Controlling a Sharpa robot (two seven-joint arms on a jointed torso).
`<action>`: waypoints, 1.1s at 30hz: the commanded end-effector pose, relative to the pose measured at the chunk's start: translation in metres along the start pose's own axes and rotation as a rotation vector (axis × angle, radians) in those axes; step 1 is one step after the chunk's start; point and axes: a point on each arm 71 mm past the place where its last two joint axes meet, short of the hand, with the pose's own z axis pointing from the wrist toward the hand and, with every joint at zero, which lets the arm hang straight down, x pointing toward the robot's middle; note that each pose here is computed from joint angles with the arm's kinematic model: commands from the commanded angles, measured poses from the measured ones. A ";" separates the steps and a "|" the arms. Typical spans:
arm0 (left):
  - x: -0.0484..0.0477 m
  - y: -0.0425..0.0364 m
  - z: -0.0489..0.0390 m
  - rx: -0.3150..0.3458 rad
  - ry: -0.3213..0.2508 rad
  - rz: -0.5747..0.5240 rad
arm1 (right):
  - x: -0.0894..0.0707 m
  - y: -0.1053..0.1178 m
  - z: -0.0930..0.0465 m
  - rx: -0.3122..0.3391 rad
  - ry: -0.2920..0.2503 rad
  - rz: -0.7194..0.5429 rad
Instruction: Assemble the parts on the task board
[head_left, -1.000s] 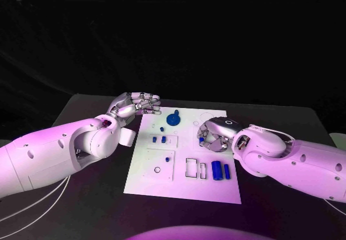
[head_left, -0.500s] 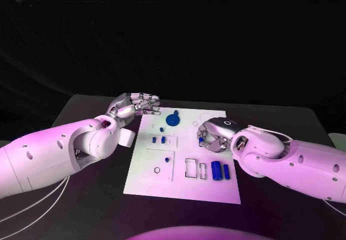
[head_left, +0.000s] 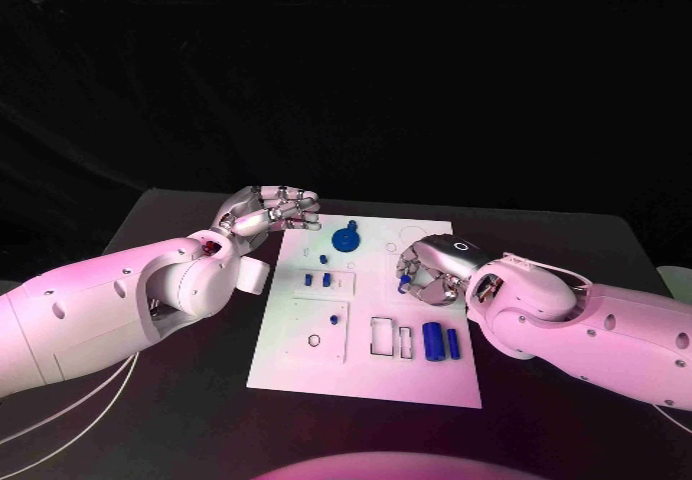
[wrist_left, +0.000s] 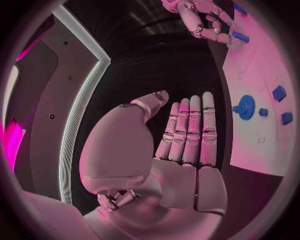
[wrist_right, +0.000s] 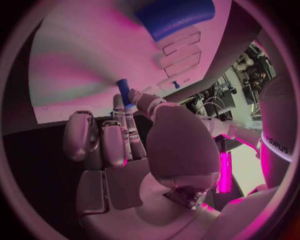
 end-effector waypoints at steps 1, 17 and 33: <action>0.0016 -0.0007 0.0003 0.006 0.014 -0.005 | -0.011 0.003 -0.002 -0.015 -0.104 0.052; 0.0014 -0.0002 0.0012 0.008 0.012 -0.005 | -0.025 0.034 -0.010 -0.101 -0.169 0.202; 0.0053 0.0009 0.0041 0.010 0.019 -0.009 | 0.027 0.107 0.005 -0.286 -0.042 0.314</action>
